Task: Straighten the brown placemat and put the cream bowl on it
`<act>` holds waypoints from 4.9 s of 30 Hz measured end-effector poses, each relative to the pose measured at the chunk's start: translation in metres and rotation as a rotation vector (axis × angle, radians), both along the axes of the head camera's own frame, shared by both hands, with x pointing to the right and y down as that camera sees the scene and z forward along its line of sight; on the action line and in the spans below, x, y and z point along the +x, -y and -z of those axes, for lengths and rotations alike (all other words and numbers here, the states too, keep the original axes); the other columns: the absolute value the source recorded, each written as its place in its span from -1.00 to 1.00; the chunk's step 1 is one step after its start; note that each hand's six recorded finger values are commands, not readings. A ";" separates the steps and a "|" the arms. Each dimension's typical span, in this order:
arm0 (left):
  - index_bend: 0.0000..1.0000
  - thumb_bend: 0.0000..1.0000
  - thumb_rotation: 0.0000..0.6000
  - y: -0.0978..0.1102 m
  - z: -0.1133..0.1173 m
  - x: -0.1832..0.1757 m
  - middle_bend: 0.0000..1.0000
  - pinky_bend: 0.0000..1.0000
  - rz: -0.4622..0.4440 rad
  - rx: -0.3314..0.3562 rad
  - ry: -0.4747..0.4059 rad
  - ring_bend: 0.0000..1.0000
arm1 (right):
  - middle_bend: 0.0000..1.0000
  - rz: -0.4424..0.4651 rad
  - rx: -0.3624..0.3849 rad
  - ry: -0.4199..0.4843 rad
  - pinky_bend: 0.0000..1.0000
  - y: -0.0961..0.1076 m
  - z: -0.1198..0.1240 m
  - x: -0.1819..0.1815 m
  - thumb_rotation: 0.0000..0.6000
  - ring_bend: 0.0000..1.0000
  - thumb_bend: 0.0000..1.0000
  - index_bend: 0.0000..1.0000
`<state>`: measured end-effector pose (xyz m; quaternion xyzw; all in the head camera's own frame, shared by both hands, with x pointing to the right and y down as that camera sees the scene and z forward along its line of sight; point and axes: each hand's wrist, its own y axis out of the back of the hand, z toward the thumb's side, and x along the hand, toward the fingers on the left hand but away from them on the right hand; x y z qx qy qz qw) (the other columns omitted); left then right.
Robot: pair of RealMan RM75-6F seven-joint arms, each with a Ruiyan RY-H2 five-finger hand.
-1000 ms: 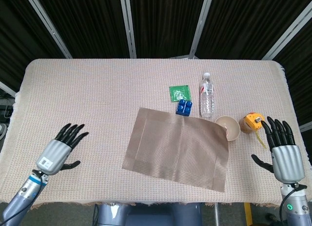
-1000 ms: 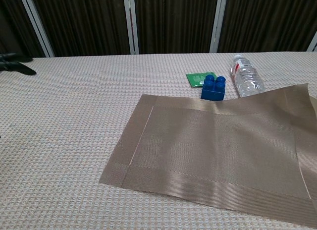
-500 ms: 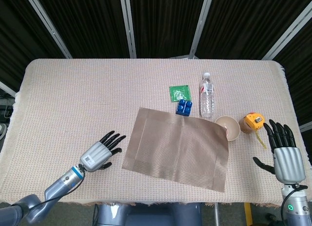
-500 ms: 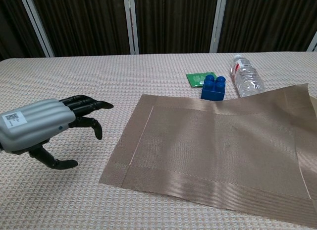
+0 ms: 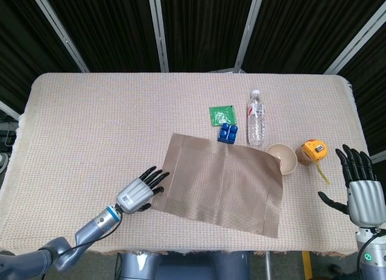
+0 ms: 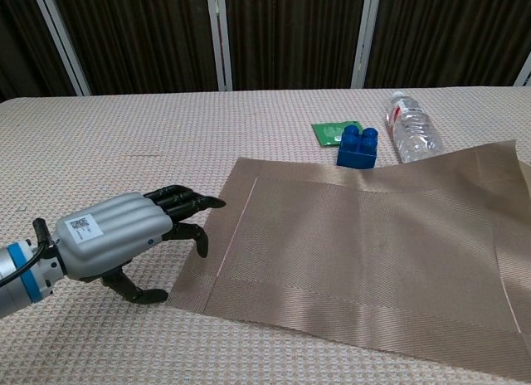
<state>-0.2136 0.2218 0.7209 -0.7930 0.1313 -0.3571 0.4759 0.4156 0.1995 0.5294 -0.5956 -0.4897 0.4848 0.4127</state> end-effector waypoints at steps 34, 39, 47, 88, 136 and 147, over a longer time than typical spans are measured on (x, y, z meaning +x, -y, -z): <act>0.07 0.07 1.00 -0.013 -0.008 0.023 -1.00 -1.00 -0.041 0.002 0.005 -1.00 | -1.00 0.015 0.021 0.046 -1.00 -0.001 0.010 -0.001 1.00 -1.00 -1.00 -1.00; 0.16 0.11 1.00 -0.010 -0.006 0.027 -1.00 -1.00 -0.026 0.004 -0.014 -1.00 | -1.00 0.016 0.024 0.051 -1.00 -0.001 0.011 -0.001 1.00 -1.00 -1.00 -1.00; 0.33 0.11 1.00 -0.008 -0.005 0.032 -1.00 -1.00 -0.010 0.003 -0.038 -1.00 | -1.00 0.020 0.025 0.057 -1.00 -0.001 0.012 -0.001 1.00 -1.00 -1.00 -1.00; 0.20 0.05 1.00 -0.078 0.042 -0.059 -1.00 -1.00 0.096 -0.144 0.103 -1.00 | -1.00 0.021 0.033 0.065 -1.00 -0.003 0.016 -0.003 1.00 -1.00 -1.00 -1.00; -1.00 -1.00 1.00 0.042 0.196 -0.173 -1.00 -1.00 0.696 0.248 0.040 -1.00 | -1.00 0.175 -0.408 -0.149 -1.00 0.019 -0.107 -0.044 1.00 -1.00 -1.00 -0.97; -1.00 -1.00 1.00 0.047 0.189 -0.179 -1.00 -1.00 0.707 0.203 0.050 -1.00 | -1.00 0.160 -0.463 -0.236 -1.00 0.037 -0.146 -0.062 1.00 -1.00 -1.00 -0.76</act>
